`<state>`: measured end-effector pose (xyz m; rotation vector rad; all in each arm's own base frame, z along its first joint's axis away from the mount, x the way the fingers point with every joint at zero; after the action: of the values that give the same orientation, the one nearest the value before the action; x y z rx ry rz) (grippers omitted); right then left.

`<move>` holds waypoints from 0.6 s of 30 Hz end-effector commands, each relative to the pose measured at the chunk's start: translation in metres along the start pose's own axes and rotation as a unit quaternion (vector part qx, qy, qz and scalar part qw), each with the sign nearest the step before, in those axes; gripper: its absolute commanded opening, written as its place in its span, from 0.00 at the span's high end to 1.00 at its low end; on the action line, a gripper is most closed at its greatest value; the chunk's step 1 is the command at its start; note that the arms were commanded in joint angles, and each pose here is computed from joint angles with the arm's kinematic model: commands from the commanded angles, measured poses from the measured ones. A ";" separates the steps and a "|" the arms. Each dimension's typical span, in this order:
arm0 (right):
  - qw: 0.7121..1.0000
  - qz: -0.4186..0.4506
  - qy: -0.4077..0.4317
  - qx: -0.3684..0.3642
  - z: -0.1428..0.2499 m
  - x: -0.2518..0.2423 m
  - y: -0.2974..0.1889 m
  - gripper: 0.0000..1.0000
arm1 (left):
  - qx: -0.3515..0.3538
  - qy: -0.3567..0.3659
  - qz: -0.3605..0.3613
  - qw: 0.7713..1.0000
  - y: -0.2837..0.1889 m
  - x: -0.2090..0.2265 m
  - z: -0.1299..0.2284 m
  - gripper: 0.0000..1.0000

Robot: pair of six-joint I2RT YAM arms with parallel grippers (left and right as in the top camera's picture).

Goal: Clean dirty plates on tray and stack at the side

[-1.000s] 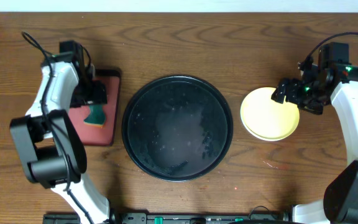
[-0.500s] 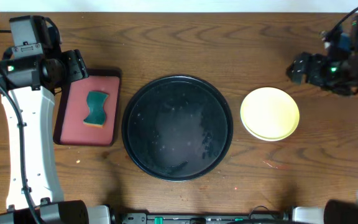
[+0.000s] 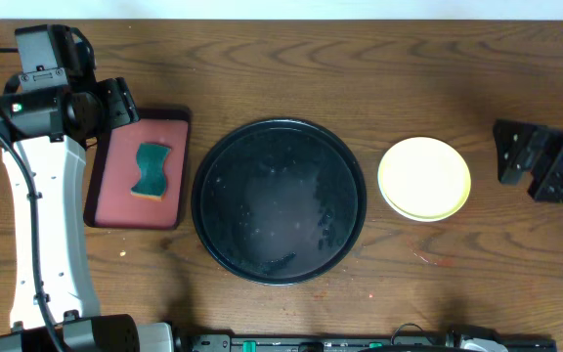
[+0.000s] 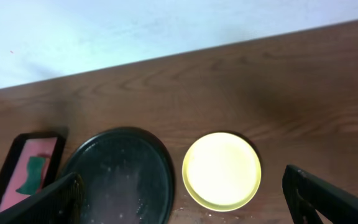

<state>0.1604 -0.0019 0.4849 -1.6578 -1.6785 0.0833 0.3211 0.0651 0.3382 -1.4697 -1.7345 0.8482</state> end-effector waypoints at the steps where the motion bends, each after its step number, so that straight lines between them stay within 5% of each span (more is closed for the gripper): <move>1: 1.000 -0.016 -0.007 -0.015 0.006 0.005 -0.016 0.01 | 0.002 -0.003 -0.001 1.000 0.000 0.000 0.000 0.26; 18: 0.987 -0.034 -0.127 -0.096 0.046 -0.025 0.025 0.01 | 0.003 -0.003 -0.001 1.000 0.000 0.000 0.000 0.25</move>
<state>0.1571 -0.0020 0.4496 -1.7906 -1.9383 0.0657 0.3211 0.0649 0.3382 -1.4718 -1.7333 0.8498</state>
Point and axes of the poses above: each gripper's point midway between its finger pads, its own y axis out along the fingers, its own x axis along the line the jaws close on, z = x × y, the point moved 10 cm from there along -y, back along the fingers, and after that the axes turned 15 degrees about y, right-handed, at the moved point
